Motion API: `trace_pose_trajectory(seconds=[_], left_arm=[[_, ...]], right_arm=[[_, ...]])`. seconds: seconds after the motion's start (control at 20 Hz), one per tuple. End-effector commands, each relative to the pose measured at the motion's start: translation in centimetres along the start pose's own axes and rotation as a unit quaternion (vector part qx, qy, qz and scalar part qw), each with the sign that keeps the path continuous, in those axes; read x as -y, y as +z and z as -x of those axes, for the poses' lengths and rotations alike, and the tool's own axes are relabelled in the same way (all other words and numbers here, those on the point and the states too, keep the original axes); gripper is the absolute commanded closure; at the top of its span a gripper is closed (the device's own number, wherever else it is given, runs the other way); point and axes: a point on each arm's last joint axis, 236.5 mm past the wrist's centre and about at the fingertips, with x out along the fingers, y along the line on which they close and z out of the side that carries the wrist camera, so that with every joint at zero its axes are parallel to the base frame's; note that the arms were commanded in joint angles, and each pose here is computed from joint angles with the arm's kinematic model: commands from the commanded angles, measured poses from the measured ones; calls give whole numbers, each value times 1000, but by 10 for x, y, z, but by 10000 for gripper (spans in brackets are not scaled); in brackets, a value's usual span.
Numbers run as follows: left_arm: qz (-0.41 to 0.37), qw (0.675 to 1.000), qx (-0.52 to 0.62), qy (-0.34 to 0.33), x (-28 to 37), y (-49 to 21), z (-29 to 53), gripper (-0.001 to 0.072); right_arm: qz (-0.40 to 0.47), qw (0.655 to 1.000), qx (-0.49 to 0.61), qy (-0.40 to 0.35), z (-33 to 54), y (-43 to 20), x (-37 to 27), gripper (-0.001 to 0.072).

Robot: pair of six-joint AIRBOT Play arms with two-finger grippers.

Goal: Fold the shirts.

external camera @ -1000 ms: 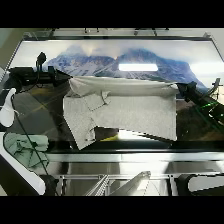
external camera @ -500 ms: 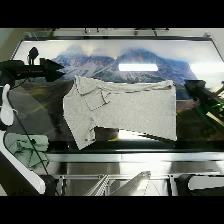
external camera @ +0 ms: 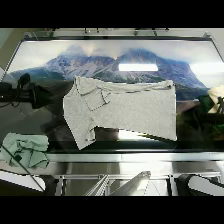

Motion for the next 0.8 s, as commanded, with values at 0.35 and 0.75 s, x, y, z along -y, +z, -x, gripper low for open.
trace_pose_trajectory(seconds=[0.35, 0.75], left_arm=[[71, 997, 7, 13, -38, -40, 0, 304], [92, 995, 32, 25, -56, -34, -9, 306]], right_arm=[[2, 990, -140, 6, -39, -108, 13, 193], [29, 993, -73, 93, -46, -78, -33, 697]])
